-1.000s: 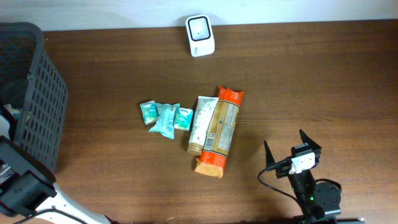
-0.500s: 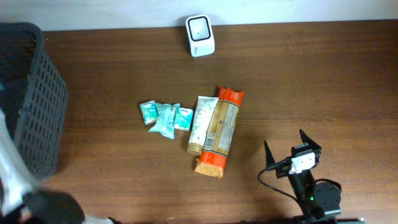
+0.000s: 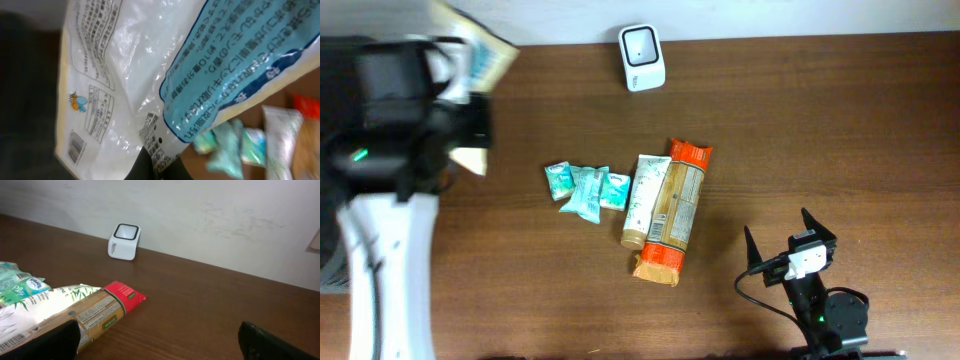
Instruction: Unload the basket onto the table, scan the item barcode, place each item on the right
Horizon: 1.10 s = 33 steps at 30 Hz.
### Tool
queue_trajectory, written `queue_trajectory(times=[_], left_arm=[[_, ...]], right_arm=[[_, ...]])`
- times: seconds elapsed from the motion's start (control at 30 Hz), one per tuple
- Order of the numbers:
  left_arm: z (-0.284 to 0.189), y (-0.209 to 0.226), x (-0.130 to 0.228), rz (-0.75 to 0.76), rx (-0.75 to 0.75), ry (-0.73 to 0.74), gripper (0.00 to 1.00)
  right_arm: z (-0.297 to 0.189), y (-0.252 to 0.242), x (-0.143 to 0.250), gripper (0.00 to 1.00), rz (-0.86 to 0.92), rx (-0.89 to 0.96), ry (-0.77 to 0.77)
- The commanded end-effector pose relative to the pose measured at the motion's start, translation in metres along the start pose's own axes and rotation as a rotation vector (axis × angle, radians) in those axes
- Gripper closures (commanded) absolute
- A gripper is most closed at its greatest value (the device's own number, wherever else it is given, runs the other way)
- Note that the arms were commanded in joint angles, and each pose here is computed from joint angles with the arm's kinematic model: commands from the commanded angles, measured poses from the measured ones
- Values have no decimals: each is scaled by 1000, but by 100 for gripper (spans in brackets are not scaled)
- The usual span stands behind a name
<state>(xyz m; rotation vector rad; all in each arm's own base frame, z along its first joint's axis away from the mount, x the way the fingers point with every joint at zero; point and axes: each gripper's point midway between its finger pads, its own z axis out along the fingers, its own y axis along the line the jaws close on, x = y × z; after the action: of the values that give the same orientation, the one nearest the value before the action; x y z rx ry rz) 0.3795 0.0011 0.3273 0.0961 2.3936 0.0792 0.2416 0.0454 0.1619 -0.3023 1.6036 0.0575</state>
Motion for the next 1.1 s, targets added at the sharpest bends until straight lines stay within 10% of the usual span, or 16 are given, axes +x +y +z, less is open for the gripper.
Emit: queue_trajectory(times=[0.0, 0.33, 0.63, 0.67, 0.77, 1.07], left_arm=[[53, -66, 34, 105, 128, 175, 100], [136, -222, 117, 465, 252, 413, 100], [154, -230, 143, 528, 211, 491, 99], [154, -230, 143, 528, 212, 491, 87], [153, -230, 142, 527, 212, 488, 3], [71, -120, 25, 252, 103, 209, 1]], right_arm=[[0, 0, 3, 1, 8, 0, 2], [0, 0, 3, 1, 8, 0, 2], [0, 0, 3, 1, 8, 0, 2], [0, 0, 3, 1, 8, 0, 2], [0, 0, 3, 1, 8, 0, 2], [0, 0, 3, 1, 8, 0, 2]])
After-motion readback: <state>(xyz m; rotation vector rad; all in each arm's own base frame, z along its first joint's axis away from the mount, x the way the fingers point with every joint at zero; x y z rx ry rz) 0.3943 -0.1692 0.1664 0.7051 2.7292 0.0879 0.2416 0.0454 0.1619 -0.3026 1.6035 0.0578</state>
